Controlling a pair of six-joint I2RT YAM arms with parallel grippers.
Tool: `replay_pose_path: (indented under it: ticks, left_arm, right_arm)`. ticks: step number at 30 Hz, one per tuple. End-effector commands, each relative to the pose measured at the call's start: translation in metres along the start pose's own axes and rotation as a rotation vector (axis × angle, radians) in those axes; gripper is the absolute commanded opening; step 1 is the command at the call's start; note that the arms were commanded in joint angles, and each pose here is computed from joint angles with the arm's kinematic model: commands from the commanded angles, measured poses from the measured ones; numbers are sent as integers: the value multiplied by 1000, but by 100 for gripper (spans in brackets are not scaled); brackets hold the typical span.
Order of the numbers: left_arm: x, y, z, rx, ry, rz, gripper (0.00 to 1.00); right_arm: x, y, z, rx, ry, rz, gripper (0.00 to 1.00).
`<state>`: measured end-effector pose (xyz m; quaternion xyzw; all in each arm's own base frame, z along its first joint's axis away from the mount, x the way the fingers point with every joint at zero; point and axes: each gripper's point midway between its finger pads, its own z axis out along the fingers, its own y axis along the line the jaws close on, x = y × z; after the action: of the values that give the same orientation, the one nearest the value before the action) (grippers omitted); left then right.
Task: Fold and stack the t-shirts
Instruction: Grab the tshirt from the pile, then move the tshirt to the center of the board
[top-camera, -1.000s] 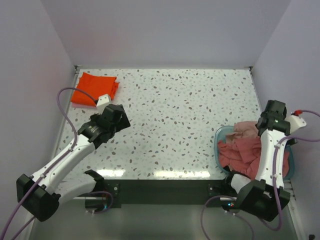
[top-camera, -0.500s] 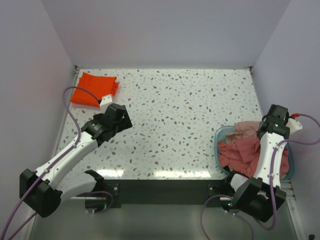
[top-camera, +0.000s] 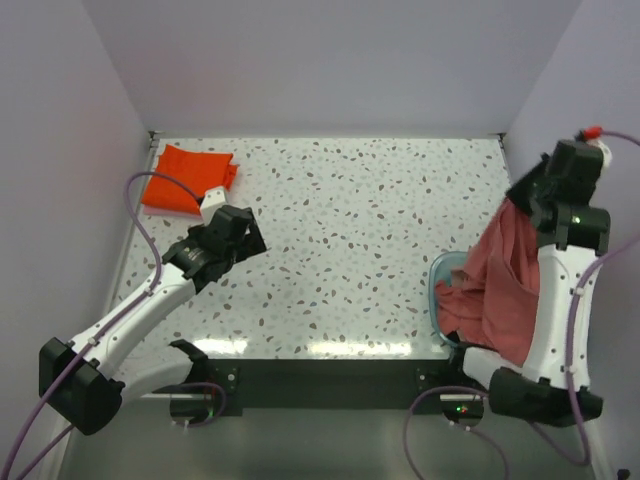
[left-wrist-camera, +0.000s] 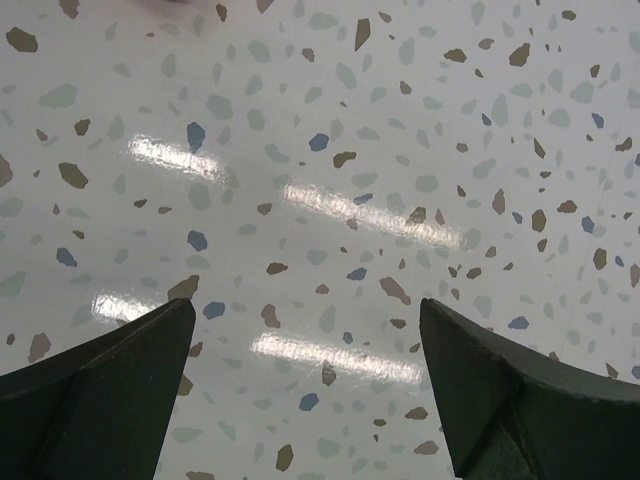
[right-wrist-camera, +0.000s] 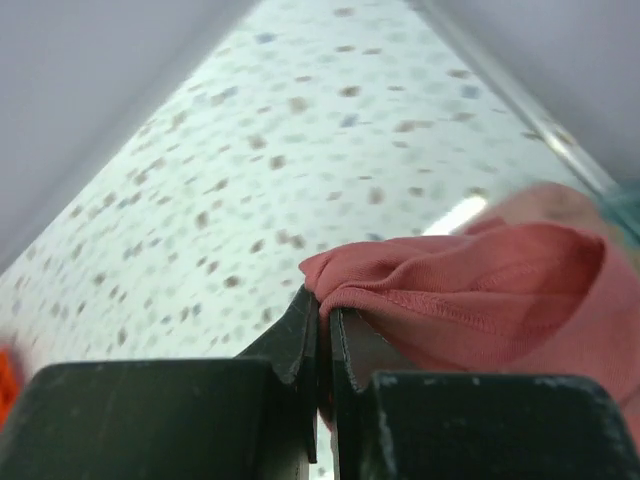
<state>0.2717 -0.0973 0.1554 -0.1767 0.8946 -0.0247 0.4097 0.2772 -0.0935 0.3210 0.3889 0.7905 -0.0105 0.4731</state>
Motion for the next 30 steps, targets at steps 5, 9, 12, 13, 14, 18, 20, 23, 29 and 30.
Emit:
replay_pose_path:
  ticks: [5, 9, 12, 13, 14, 18, 20, 23, 29, 30]
  left_arm:
    - [-20, 2, -9, -26, -51, -35, 100]
    - [-22, 11, -18, -41, -68, -72, 100]
    - [-25, 22, -28, -65, -84, -93, 100]
    - [-28, 25, -33, -69, -95, -104, 100]
    - [-28, 32, -35, -94, -99, -102, 100]
    - [-29, 43, -43, -117, -115, -135, 100]
    - [-29, 48, -46, -134, -122, -145, 100]
    - [-26, 53, -45, -161, -120, -155, 100]
    - [-15, 45, -28, -162, -83, -137, 100]
    - [-11, 42, -21, -171, -64, -116, 100]
  right_arm:
    - [20, 244, -81, -675, 12, -376, 0]
    - [53, 343, -121, -941, 27, -484, 0]
    - [64, 391, -150, -1079, 10, -494, 0]
    - [68, 401, -161, -1138, 18, -488, 0]
    - [71, 404, -165, -1167, 30, -478, 0]
    - [78, 397, -167, -1202, 25, -432, 0]
    - [98, 368, -143, -1108, 63, -472, 0]
    - [140, 299, -87, -882, 115, -514, 0]
    - [238, 122, 49, -405, 409, -568, 54]
    - [238, 111, 59, -349, 421, -583, 60]
